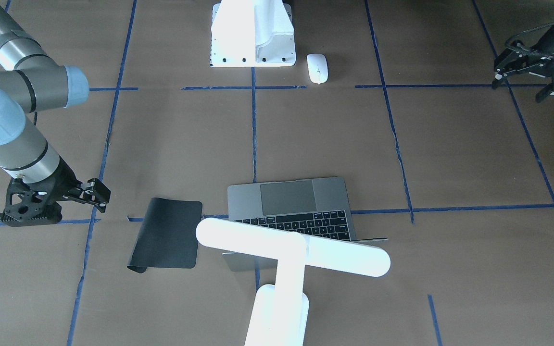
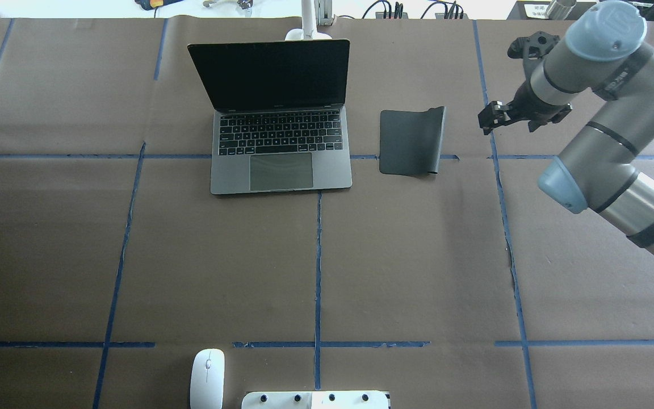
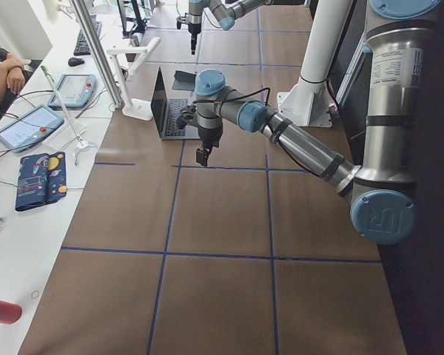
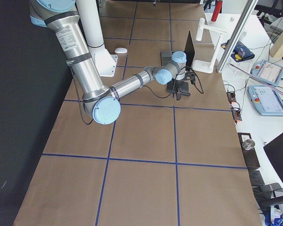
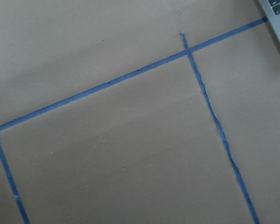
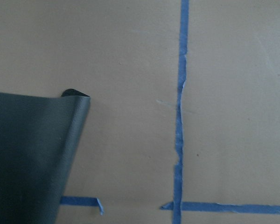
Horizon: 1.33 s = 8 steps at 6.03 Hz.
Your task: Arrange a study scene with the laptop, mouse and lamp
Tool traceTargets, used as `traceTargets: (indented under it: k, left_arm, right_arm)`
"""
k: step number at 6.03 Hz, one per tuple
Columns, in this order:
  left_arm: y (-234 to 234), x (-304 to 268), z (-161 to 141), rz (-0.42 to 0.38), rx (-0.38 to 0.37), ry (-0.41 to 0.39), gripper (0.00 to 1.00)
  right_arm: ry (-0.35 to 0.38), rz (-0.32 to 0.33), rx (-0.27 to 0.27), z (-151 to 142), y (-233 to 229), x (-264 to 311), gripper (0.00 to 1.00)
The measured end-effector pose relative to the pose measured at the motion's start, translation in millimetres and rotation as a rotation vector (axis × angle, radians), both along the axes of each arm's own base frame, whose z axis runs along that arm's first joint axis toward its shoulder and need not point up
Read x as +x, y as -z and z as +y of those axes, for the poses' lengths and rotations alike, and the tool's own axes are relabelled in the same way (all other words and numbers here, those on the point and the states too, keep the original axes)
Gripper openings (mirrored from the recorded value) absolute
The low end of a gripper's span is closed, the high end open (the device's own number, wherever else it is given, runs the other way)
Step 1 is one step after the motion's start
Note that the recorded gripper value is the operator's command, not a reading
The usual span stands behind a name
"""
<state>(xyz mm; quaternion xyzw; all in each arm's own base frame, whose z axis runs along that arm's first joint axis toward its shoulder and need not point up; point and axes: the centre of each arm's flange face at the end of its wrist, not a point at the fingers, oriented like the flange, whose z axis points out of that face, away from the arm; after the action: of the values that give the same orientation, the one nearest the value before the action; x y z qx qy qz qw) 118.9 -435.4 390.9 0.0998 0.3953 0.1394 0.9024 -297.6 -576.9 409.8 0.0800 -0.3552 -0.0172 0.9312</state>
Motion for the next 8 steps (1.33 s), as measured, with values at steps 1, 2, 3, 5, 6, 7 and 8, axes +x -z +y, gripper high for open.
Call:
traceTargets:
  k: [1, 2, 3, 5, 6, 7, 8]
  left_arm:
    - [13, 31, 11, 0.005, -0.028, 0.040, 1.00]
    - [29, 68, 31, 0.000, -0.053, 0.077, 1.00]
    - [43, 108, 55, -0.004, -0.075, 0.109, 1.00]
    - [63, 198, 120, 0.007, -0.113, 0.182, 1.00]
    - [69, 237, 156, 0.011, -0.126, 0.205, 1.00]
    - [73, 268, 189, 0.015, -0.143, 0.207, 1.00]
    - [76, 293, 220, 0.018, -0.163, 0.197, 1.00]
  right_arm:
    - [0.060, 0.023, 0.033, 13, -20, 36, 1.00]
    - [0.121, 0.035, 0.063, 30, -50, 86, 1.00]
    - [0.169, 0.052, 0.088, 53, -85, 140, 1.00]
    - [0.256, 0.073, 0.128, 108, -153, 245, 1.00]
    - [0.273, 0.043, 0.131, 137, -181, 289, 1.00]
    - [0.262, 0.019, 0.121, 160, -199, 319, 1.00]
    - [0.246, 0.010, 0.106, 175, -209, 333, 1.00]
